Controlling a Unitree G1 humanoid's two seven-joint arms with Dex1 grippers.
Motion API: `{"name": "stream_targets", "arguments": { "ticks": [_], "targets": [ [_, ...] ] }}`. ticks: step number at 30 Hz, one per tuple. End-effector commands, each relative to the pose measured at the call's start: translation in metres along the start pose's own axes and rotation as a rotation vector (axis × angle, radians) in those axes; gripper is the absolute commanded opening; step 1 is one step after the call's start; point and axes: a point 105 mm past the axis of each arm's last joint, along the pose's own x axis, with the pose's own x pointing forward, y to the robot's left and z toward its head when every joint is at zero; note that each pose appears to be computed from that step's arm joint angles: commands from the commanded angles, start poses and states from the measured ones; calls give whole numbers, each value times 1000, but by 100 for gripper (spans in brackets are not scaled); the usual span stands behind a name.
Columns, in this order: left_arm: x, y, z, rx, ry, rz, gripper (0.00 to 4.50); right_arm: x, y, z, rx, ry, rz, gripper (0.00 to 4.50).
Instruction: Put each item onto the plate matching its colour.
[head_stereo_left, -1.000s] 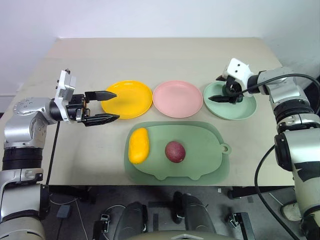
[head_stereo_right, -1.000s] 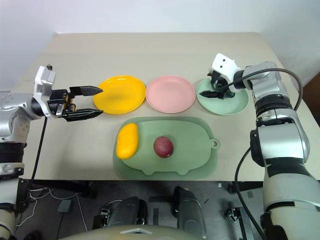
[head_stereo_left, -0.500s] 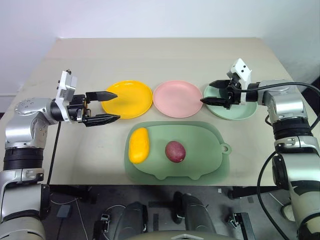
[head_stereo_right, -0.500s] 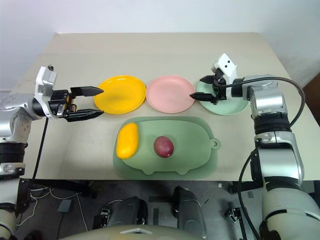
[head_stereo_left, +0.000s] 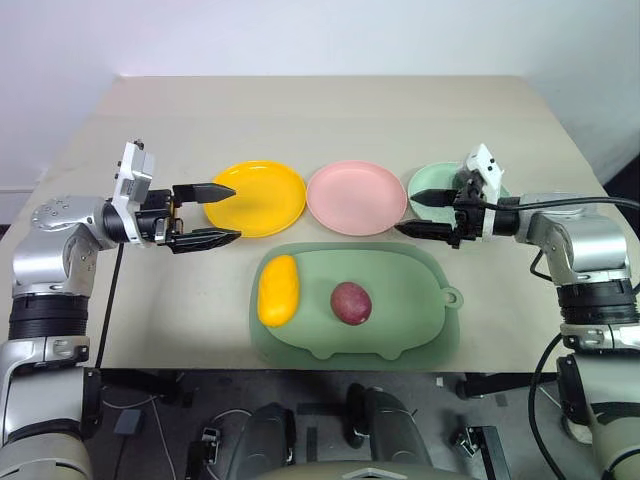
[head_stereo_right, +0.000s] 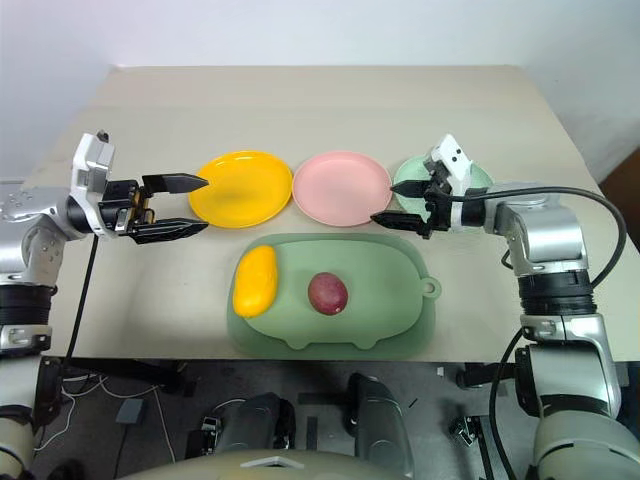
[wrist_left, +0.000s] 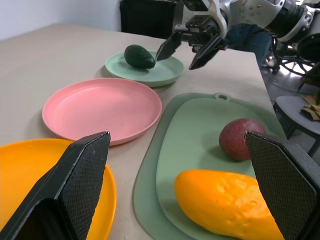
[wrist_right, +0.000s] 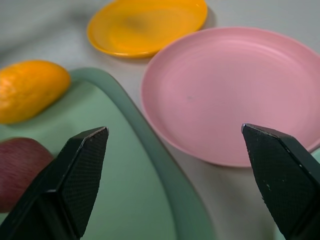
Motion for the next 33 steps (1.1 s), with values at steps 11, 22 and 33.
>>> {"name": "stream_targets", "arguments": {
  "ticks": [11, 22, 33],
  "targets": [
    [3, 0, 8, 35, -20, -17, 450, 2, 55, 8, -24, -34, 130, 449],
    [3, 0, 9, 30, -14, -29, 450, 23, 93, -11, -53, 42, 189, 449],
    [5, 0, 8, 26, -6, -42, 450, 33, 106, -7, -11, 43, 240, 449]
  ]
}}
